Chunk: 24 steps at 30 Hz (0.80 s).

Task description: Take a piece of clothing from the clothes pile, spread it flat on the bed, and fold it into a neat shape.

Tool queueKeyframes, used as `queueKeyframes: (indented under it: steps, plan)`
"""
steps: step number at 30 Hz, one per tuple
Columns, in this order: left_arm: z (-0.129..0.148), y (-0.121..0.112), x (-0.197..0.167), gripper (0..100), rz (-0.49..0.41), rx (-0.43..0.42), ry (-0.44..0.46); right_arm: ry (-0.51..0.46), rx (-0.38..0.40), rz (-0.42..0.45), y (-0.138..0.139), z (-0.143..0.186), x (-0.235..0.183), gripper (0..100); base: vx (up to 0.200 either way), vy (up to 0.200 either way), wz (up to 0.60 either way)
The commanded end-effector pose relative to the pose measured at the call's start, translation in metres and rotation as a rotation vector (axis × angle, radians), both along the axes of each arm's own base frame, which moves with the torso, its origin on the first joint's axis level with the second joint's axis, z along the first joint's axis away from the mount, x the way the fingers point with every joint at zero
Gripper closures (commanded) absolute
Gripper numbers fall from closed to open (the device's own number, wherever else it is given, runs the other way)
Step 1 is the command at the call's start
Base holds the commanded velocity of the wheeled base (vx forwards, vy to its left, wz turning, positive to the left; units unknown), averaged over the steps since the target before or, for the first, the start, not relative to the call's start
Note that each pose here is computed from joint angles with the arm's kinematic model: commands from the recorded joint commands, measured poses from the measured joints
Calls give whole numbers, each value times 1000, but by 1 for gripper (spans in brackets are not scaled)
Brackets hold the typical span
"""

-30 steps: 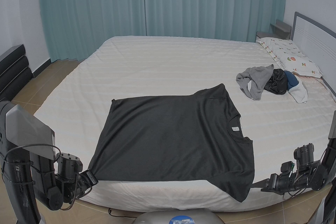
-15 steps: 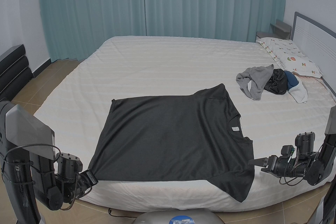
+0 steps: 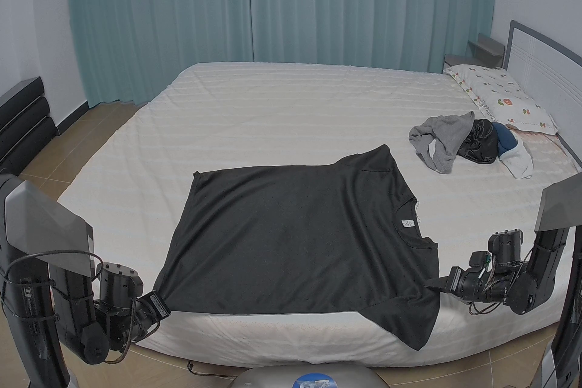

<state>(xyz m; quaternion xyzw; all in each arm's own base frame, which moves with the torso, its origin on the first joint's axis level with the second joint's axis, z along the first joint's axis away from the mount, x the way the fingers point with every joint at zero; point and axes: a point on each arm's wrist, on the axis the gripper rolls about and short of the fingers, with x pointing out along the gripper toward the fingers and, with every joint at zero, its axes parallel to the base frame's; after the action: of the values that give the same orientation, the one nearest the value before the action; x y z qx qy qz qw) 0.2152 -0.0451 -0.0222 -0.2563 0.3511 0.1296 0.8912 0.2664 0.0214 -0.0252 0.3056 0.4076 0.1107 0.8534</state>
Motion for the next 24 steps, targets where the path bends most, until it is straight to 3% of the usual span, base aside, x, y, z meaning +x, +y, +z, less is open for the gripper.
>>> queueKeyframes:
  steps: [1, 9, 17, 24]
  plan:
    - [2, 0, 2, 100, 7, -1, -16, 8, 6, -6, -1, -7, 5, 100, 0, 0, 0]
    - [4, 1, 10, 100, 40, -25, -54, -81, 122, -138, -7, 10, 24, 100, 0, 0, 0]
    - [6, 1, 25, 100, 109, -95, -114, -213, 121, -154, -8, 34, 49, 100, 0, 0, 0]
    - [7, 0, 28, 100, 135, -123, -131, -178, 104, -156, 0, 25, 76, 100, 0, 0, 0]
